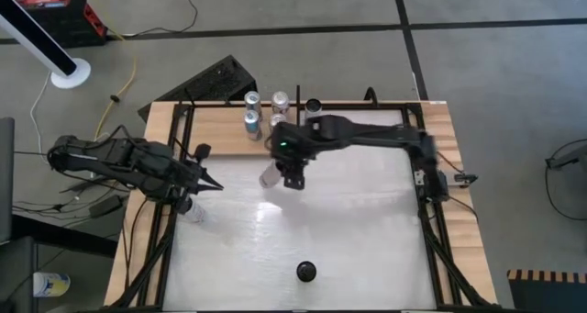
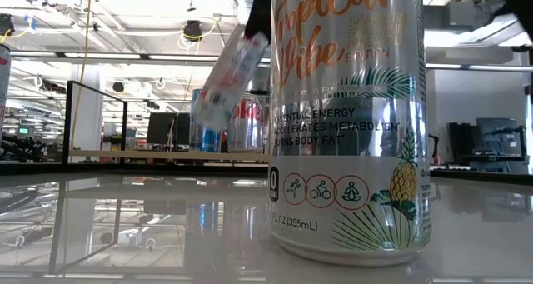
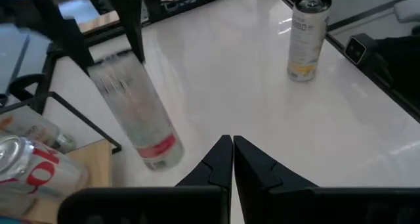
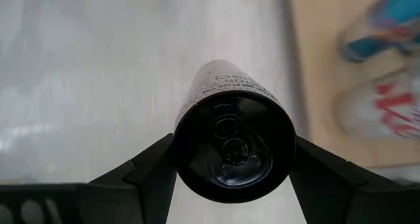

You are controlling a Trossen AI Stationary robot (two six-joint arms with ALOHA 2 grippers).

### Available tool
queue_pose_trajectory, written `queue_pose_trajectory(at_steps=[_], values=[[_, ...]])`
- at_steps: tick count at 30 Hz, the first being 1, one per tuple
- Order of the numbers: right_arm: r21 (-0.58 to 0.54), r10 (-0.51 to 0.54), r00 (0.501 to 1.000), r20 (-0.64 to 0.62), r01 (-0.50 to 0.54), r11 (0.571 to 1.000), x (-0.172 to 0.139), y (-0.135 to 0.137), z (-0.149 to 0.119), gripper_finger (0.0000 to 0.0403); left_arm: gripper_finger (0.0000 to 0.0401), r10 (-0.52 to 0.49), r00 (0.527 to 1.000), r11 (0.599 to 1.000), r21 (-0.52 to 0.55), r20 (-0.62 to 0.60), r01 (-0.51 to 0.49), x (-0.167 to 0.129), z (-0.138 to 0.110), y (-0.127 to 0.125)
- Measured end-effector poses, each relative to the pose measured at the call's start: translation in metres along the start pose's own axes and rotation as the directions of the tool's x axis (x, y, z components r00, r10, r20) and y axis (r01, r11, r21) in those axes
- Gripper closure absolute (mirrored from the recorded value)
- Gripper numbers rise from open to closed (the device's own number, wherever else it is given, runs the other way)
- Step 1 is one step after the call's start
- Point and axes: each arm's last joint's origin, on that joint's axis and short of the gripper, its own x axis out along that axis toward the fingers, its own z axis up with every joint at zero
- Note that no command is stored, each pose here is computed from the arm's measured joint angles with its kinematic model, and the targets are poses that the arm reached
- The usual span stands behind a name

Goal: Place canned beverage on shelf
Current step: Put the right white-pink soda can on the shelf

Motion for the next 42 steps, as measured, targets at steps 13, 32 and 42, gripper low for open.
queue_pose_trajectory(at_steps=[13, 32, 42], values=[[-0.028, 0.0, 0.966, -0.259, -0.007, 1.0, 0.06, -0.025, 0.0, 0.013, 0.0401, -0.002, 1.0, 0.999, -0.047, -0.021, 0.001, 0.001, -0.002, 0.0], [-0.006, 0.001, 0.969, -0.247, -0.003, 1.0, 0.059, -0.025, 0.002, 0.0015, 0.0401, 0.023, 0.999, 0.999, -0.049, -0.025, -0.024, 0.001, -0.001, 0.0], [0.037, -0.035, 0.872, -0.489, 0.061, 0.997, 0.052, -0.016, -0.022, 0.0034, 0.0384, 0.057, 0.996, 0.996, -0.058, -0.069, -0.061, 0.027, 0.003, 0.002]])
